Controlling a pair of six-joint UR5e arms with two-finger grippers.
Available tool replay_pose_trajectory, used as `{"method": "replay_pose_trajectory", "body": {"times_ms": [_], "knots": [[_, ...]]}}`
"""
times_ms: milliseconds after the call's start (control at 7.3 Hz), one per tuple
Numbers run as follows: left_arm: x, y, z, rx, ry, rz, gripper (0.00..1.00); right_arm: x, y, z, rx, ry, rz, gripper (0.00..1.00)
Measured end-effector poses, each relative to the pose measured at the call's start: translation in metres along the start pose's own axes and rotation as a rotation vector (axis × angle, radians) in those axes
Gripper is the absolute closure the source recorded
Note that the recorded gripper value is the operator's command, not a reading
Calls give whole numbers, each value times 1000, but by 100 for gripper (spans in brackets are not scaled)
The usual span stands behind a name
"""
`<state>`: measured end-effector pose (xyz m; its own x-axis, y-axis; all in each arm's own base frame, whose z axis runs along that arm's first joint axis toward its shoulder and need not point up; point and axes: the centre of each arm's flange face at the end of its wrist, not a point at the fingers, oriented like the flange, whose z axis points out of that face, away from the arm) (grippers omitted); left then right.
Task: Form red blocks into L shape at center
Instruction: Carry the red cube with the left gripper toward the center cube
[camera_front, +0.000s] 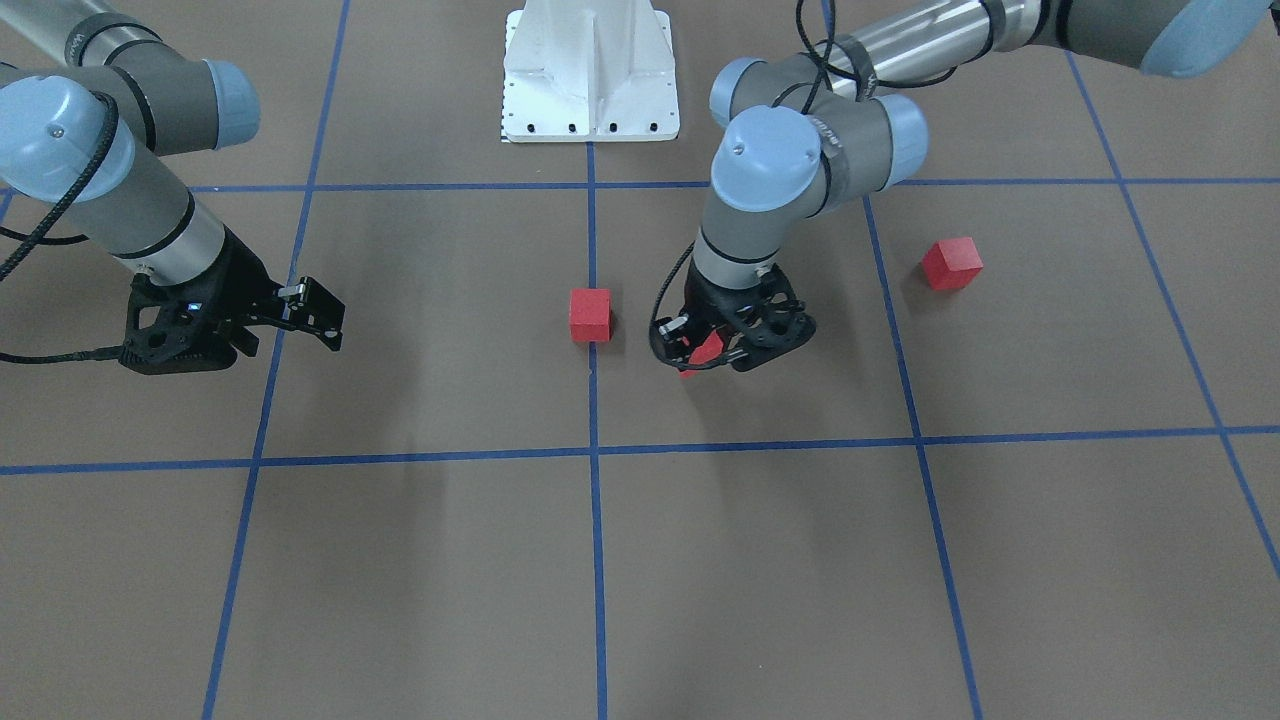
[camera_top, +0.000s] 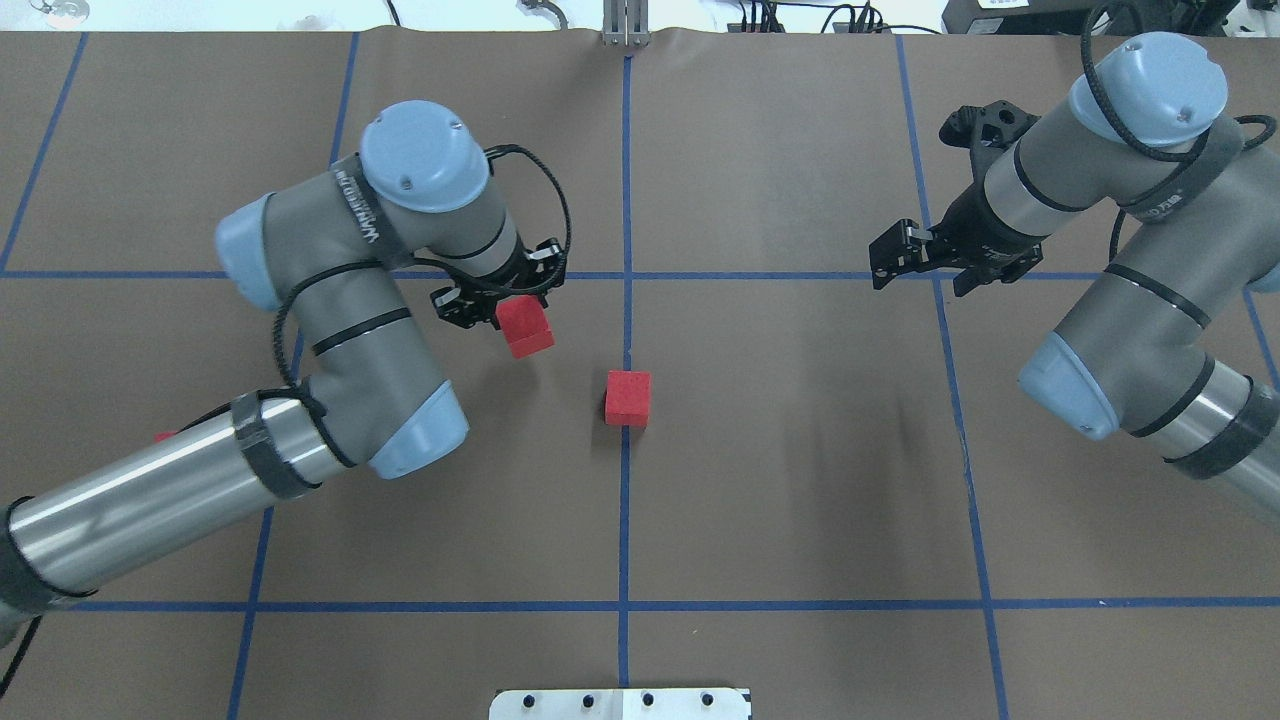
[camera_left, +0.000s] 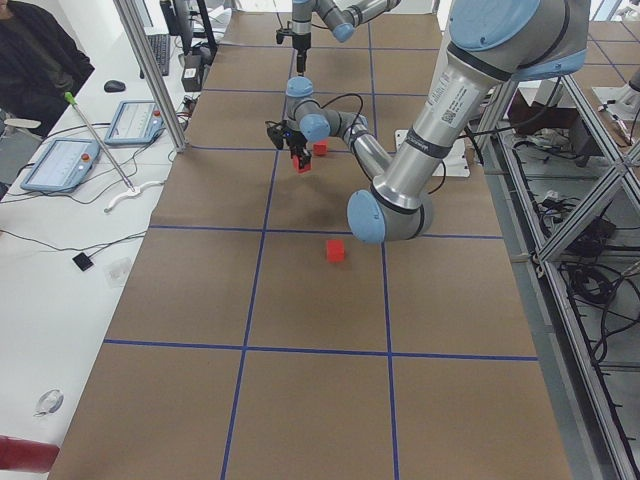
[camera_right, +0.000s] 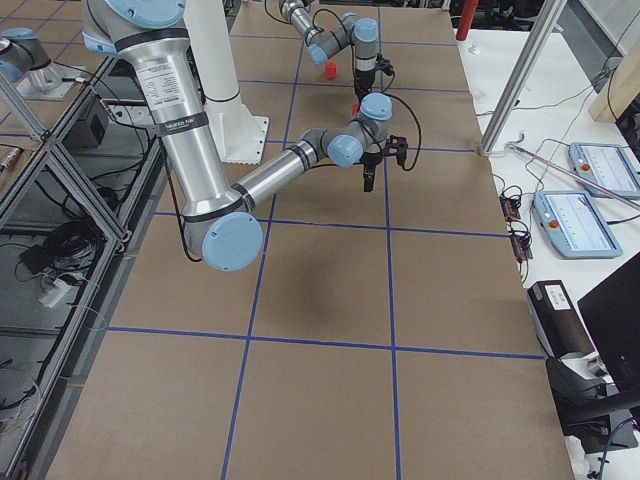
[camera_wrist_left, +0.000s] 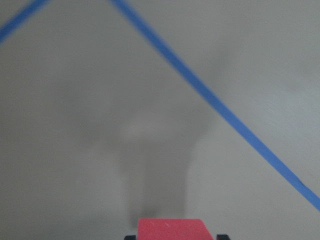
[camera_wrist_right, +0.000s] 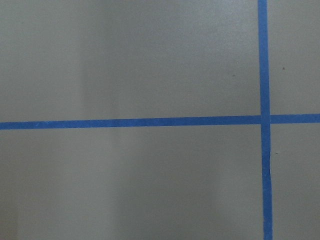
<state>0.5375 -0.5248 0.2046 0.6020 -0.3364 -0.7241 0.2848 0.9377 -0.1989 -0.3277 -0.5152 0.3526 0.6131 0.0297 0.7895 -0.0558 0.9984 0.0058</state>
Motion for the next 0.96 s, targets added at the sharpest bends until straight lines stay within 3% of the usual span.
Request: {"method": "replay_pose_trajectory", "body": {"times_ms": [274,548,959], "knots": [[79,0,8,-17,-38,208,100,2,0,1,-1,2,1,1],[102,19,16,-41,-45,355,100,4,1,2,-3,5,3,1],[105,36,28,-59,-53,408,100,12,3,5,6,-9,-8,1]]}}
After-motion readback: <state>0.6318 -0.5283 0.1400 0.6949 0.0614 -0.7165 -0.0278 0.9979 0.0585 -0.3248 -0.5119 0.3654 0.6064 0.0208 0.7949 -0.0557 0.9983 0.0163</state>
